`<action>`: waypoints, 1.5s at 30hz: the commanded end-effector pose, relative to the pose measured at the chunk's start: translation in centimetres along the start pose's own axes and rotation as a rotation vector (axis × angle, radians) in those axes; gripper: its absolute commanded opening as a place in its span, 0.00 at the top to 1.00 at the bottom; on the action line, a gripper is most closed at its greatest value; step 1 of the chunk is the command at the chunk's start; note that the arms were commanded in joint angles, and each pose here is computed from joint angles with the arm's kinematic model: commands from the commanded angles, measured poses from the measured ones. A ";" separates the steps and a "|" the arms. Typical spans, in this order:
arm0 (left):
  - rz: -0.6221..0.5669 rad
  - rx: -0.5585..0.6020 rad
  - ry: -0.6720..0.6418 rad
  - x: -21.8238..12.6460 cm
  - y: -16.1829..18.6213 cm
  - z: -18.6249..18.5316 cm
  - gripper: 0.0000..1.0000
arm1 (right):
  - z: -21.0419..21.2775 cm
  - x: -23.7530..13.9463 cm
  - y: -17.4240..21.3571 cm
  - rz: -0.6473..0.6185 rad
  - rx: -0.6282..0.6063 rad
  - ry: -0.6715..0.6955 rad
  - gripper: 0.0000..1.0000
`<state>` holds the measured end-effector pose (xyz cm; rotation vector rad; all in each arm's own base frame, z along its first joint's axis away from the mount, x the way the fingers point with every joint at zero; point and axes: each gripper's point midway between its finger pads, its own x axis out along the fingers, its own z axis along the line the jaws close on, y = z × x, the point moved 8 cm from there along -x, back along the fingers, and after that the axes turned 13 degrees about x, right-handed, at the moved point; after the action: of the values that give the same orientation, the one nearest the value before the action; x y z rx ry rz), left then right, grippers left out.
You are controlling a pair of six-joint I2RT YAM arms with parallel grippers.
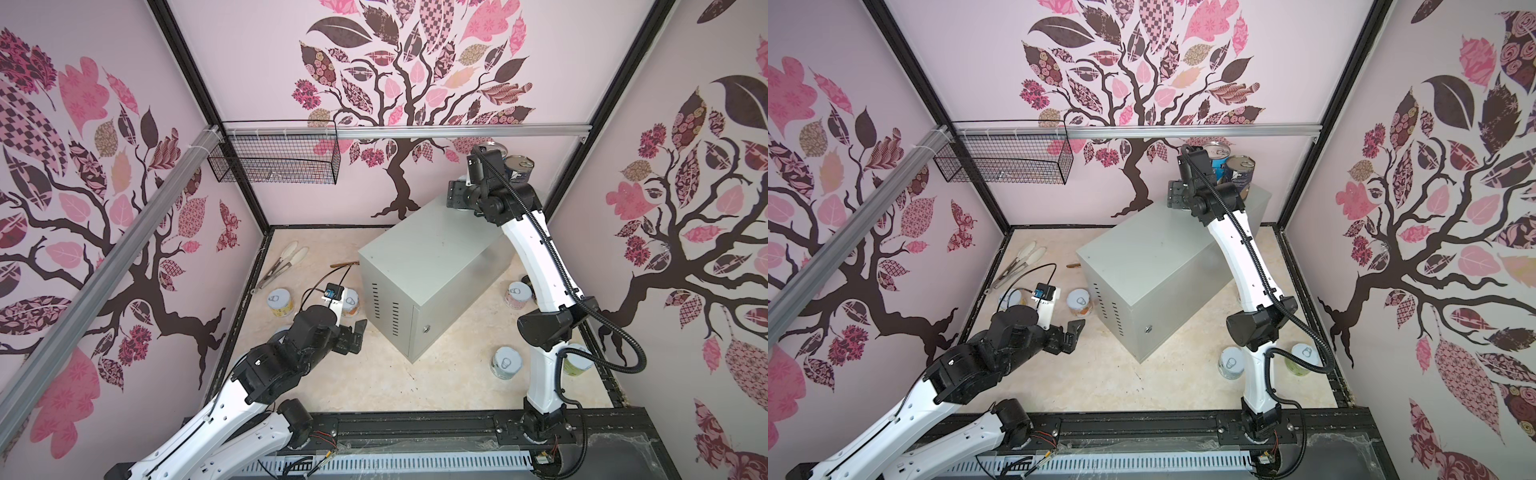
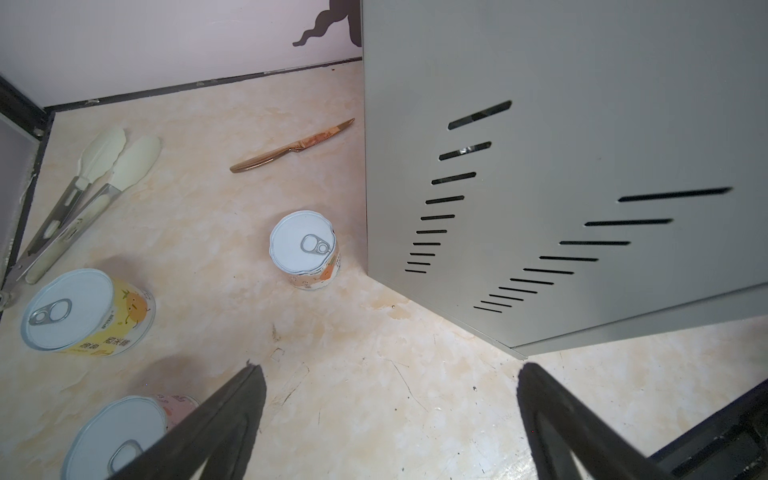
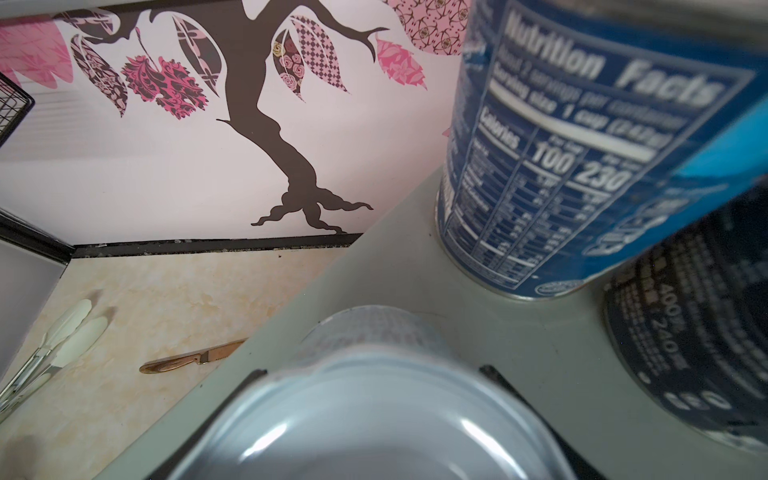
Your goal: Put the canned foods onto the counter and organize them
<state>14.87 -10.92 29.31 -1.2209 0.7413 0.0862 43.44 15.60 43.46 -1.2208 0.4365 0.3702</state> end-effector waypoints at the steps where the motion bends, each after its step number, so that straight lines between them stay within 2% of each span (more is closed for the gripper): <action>1: 0.003 0.002 0.008 0.4 0.5 -0.1 0.02 | 0.3 0.9 -0.1 -0.020 -0.008 0.018 0.18; 8: 0.004 0.002 0.008 0.4 0.5 -0.1 0.02 | 0.3 0.8 -0.2 -0.024 -0.008 0.010 0.11; 12: 0.009 0.003 0.009 0.5 0.5 -0.2 0.02 | 0.4 0.4 -0.3 -0.025 -0.006 -0.009 0.00; 19: 0.012 0.006 0.008 0.6 0.5 -0.2 0.02 | 0.5 -1.5 -1.2 -0.056 0.010 -0.056 0.00; 25: 0.007 0.003 0.000 0.5 0.5 -0.1 0.02 | 0.5 -4.6 -2.1 -0.103 0.029 -0.087 0.00; 30: 0.000 0.001 -0.010 0.2 0.6 0.1 0.02 | 0.6 -6.9 -1.4 -0.115 0.022 -0.087 0.01; 32: -0.002 -0.001 -0.012 0.2 0.5 0.1 0.02 | 0.5 -7.6 -1.0 -0.125 0.035 -0.097 0.04; 35: 0.000 0.001 -0.013 0.2 0.6 0.1 0.02 | 0.0 -8.3 -0.5 -0.148 0.075 -0.118 0.16; 37: 0.000 0.000 -0.013 0.2 0.6 0.1 0.02 | -0.4 -8.3 0.1 -0.153 0.096 -0.123 0.26; 39: 0.000 0.000 -0.013 0.2 0.6 0.1 0.02 | -0.5 -8.1 0.6 -0.152 0.115 -0.127 0.43; 40: -0.002 0.000 -0.012 0.2 0.5 0.1 0.02 | -0.5 -7.8 0.8 -0.146 0.121 -0.129 0.47; 45: 0.000 0.001 -0.012 0.2 0.5 0.1 0.02 | 0.0 -6.3 1.8 -0.108 0.143 -0.148 0.49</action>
<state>14.79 -10.78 29.39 -1.2252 0.7334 0.0837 36.98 15.54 44.42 -1.1187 0.3083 0.3401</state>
